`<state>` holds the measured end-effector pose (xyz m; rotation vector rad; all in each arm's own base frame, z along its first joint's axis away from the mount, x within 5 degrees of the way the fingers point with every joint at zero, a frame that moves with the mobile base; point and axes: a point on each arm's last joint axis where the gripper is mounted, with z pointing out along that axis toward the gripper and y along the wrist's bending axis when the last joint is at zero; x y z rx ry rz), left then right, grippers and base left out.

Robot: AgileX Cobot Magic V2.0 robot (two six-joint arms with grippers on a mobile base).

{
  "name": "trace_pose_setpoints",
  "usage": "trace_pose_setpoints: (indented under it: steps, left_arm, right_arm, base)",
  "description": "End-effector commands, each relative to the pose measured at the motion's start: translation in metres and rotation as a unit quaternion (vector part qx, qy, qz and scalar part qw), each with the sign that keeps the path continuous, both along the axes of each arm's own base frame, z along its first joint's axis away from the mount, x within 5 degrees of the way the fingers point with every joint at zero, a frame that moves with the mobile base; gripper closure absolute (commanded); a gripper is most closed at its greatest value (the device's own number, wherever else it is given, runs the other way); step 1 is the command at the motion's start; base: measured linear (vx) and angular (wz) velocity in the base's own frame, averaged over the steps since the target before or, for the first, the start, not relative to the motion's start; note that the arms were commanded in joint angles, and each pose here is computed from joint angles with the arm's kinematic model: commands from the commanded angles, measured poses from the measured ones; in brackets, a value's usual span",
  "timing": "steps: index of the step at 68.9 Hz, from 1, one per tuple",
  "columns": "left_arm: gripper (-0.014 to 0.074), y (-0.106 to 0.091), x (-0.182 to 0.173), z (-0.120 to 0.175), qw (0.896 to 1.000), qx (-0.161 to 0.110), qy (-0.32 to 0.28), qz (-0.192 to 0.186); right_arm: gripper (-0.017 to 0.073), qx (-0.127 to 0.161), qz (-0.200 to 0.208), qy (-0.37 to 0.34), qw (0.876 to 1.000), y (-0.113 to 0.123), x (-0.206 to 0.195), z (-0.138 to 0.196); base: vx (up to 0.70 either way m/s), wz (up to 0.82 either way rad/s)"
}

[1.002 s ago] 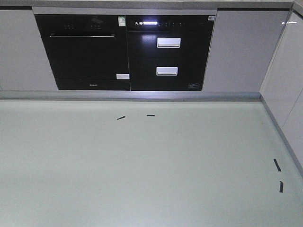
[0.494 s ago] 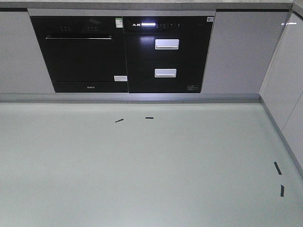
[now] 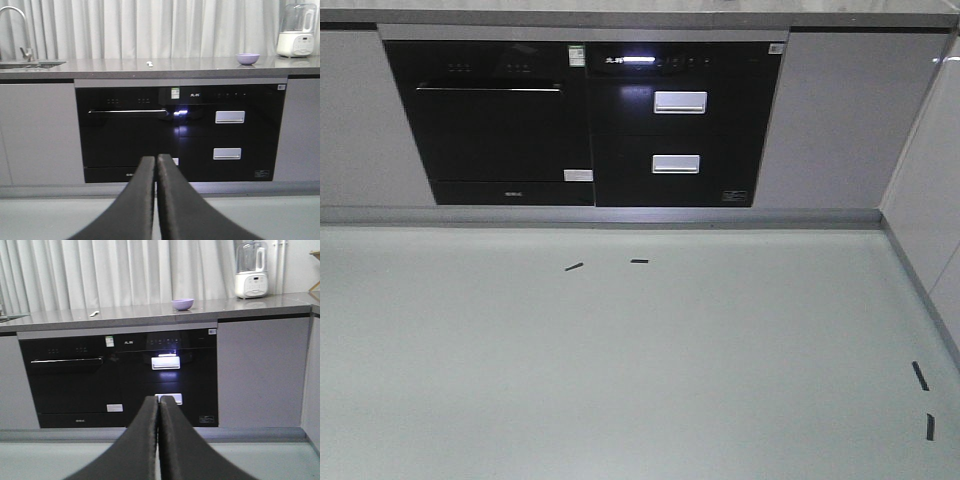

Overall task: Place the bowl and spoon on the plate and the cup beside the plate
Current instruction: 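Drive the base toward the counter holding the lavender bowl and spoon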

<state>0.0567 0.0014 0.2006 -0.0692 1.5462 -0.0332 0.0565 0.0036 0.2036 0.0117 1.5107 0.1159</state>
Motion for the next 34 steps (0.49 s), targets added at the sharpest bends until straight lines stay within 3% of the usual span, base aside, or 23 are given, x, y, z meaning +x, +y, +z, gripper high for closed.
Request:
trace_pose_setpoints:
  steps: [1,34]
  left_arm:
    - [0.0600,-0.0008,-0.0022,0.0110,0.999,-0.004,-0.050,-0.006]
    - [0.0600,-0.0008,-0.0022,0.0110,0.999,-0.004,-0.050,-0.006]
  right_arm:
    - [0.0570,-0.001,0.001,-0.041,0.999,0.0003,-0.0012,0.0061]
    - [0.0570,-0.001,0.006,-0.041,0.999,0.0008,-0.0013,0.0061]
  base:
    - [0.12,-0.19]
    - [0.16,-0.13]
